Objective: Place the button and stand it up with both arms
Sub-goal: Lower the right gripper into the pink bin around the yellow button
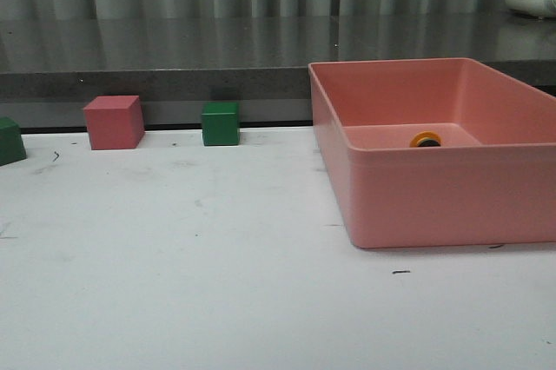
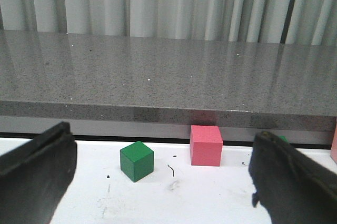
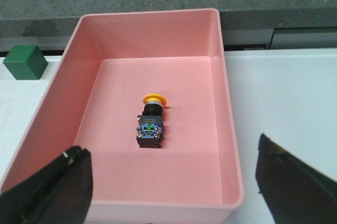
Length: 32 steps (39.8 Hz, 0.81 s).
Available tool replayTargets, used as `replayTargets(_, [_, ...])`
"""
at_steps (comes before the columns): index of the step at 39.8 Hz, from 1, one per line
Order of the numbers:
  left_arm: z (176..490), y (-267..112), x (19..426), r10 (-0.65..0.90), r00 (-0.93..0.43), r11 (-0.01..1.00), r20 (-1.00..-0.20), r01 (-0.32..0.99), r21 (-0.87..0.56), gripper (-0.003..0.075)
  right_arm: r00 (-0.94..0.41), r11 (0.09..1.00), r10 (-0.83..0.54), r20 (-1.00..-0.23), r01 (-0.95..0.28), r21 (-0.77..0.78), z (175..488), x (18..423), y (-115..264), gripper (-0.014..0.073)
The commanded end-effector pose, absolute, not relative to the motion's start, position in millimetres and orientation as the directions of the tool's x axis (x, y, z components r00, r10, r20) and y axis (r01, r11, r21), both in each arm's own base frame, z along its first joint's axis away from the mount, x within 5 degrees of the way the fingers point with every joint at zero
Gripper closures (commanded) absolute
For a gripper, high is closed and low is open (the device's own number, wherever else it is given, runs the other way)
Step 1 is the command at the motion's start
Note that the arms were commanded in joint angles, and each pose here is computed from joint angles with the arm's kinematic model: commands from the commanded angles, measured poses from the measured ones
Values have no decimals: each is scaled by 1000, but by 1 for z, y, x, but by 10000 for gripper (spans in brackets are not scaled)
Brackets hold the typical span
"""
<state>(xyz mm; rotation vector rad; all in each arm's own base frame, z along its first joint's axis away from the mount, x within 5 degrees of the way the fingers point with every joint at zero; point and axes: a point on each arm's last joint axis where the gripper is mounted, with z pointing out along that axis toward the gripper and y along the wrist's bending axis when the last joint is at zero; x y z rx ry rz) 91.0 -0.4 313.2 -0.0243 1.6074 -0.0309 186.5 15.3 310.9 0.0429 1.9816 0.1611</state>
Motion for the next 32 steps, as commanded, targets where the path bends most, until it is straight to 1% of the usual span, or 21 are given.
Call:
replayTargets(1, [332,0,91,-44,69,999,-997,2,-44,101,-355,991,105,-929,-44,129,327,224,17,-49])
replayTargets(8, [332,0,91,-44,69,999,-997,2,-44,101,-478,989,78,-875,-73,128,321,287,33,-49])
replayTargets(13, [332,0,91,-44,69,999,-997,2,-44,100,-592,984,28,-805,-126,127,310,324,56,-49])
replayTargets(17, [332,0,91,-44,69,999,-997,2,-44,100,-674,982,3,-739,-139,131,305,346,65,-47])
replayTargets(20, [332,0,91,-44,69,999,-997,2,-44,100,-723,982,17,-691,-117,147,298,360,67,-47])
replayTargets(25, [332,0,91,-44,67,999,-997,2,-44,100,-761,985,68,-646,-50,163,292,383,65,-47])
replayTargets(32, [332,0,91,-44,67,999,-997,2,-44,100,-826,990,84,-558,8,138,270,409,66,-46])
